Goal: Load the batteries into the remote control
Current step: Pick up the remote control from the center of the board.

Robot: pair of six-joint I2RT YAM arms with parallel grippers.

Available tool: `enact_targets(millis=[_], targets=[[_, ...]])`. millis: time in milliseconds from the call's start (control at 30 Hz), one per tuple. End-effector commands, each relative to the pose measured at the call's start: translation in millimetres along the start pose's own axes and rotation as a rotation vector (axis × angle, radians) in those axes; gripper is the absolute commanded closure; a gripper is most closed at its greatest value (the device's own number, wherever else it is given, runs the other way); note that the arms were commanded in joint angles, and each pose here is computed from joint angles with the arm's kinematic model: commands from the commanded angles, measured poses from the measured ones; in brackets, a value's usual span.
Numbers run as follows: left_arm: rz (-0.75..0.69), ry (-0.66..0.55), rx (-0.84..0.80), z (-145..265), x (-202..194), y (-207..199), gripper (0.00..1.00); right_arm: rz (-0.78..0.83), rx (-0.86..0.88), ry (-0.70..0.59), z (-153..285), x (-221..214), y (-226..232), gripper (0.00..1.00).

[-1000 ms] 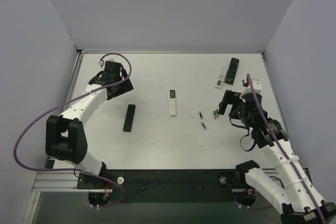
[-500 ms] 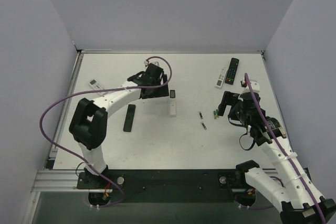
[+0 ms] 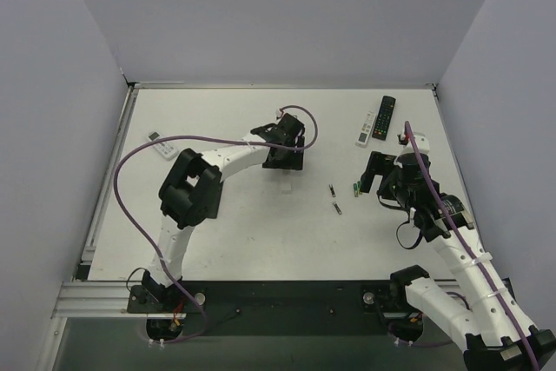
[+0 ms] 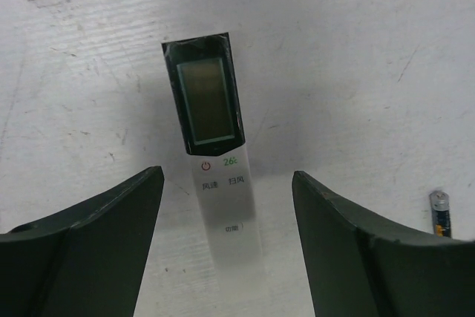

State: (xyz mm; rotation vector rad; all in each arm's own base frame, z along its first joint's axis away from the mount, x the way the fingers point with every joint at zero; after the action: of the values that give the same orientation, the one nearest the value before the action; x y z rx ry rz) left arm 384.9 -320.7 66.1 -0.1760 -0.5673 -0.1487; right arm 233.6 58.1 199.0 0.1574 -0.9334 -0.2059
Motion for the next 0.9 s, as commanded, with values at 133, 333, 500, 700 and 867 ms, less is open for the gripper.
enact_targets(millis=[133, 333, 500, 700, 867], targets=[[-0.047, 0.031, -0.002, 0, -7, -7, 0.33, -0.015, -0.009, 0.009, 2, -3, -4, 0.10], [-0.042, 0.059, -0.035, 9, -12, -8, 0.69, -0.014, 0.033, 0.030, 1, -6, 4, 0.10], [-0.009, -0.009, -0.166, 33, 0, -18, 0.80, -0.028, 0.168, 0.049, -1, -8, 26, 0.10], [0.144, -0.125, -0.493, 75, 13, -36, 0.90, -0.090, 0.424, 0.117, -4, -14, 71, 0.10], [0.279, -0.345, -0.827, 142, 42, -46, 0.95, -0.144, 0.662, 0.126, -1, -8, 109, 0.11]])
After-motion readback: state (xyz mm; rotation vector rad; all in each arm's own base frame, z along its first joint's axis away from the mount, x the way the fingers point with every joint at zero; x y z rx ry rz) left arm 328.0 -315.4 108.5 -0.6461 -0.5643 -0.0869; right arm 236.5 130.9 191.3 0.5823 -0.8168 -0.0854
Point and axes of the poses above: each gripper's point midway between its finger pads, its own z axis back along the fingers, its own y axis along the line the jaws close on, x = y × z, the point moved 2 cm from there along z, back along the fingers, and after that the axes turned 4 degrees about -z, right-handed, at the moved point
